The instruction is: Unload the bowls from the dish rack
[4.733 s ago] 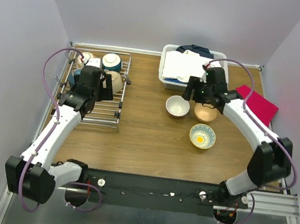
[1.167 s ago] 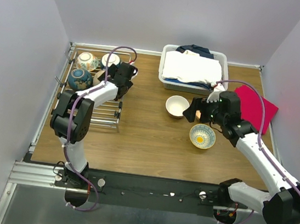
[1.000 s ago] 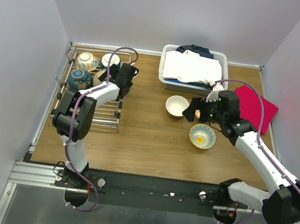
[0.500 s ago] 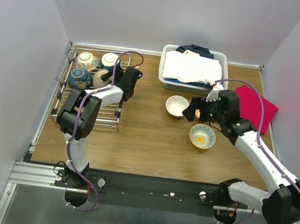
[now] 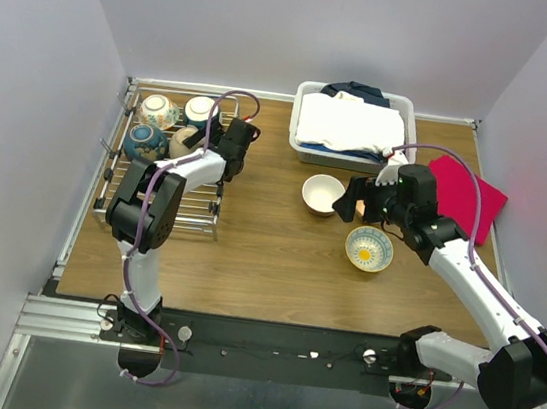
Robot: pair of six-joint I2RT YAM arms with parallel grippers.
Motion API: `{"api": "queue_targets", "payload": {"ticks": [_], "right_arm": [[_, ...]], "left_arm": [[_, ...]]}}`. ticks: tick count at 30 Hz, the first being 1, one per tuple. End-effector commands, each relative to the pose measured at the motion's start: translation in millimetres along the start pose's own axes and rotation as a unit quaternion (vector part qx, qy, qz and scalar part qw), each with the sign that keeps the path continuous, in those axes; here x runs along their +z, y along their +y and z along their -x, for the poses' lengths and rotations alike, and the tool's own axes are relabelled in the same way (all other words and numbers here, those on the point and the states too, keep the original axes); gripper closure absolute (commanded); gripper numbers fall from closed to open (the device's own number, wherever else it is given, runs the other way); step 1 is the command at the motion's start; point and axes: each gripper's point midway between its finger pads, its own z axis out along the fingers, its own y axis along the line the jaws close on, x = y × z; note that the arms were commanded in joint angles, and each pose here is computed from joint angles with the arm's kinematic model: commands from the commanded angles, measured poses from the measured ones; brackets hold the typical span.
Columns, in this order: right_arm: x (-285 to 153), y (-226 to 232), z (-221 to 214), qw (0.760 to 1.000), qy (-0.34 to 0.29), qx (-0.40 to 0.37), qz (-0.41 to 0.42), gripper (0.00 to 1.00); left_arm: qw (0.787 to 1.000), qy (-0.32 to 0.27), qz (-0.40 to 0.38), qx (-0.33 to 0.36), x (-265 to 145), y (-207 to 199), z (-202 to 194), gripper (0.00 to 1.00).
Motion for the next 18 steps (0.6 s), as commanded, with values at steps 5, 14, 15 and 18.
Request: {"api": "queue_targets", "payload": {"ticks": [5, 14, 15, 18], "right_arm": [[-6, 6, 12, 1.0, -0.011, -0.004, 0.006, 0.0], [-8, 6, 11, 1.0, -0.012, 0.0, 0.006, 0.0], [-8, 6, 12, 1.0, -0.014, -0.001, 0.007, 0.0], [-8, 7, 12, 1.0, -0.013, 0.001, 0.008, 0.0]], "left_arm": [[0.995, 0.028, -0.083, 0.041, 18, -50, -24, 0.01], [0.996, 0.024, -0.081, 0.04, 21, -47, -19, 0.11], [0.996, 0.023, -0.077, 0.037, 20, -45, -18, 0.13], [0.997, 0.016, -0.066, 0.028, 17, -36, -13, 0.2]]}}
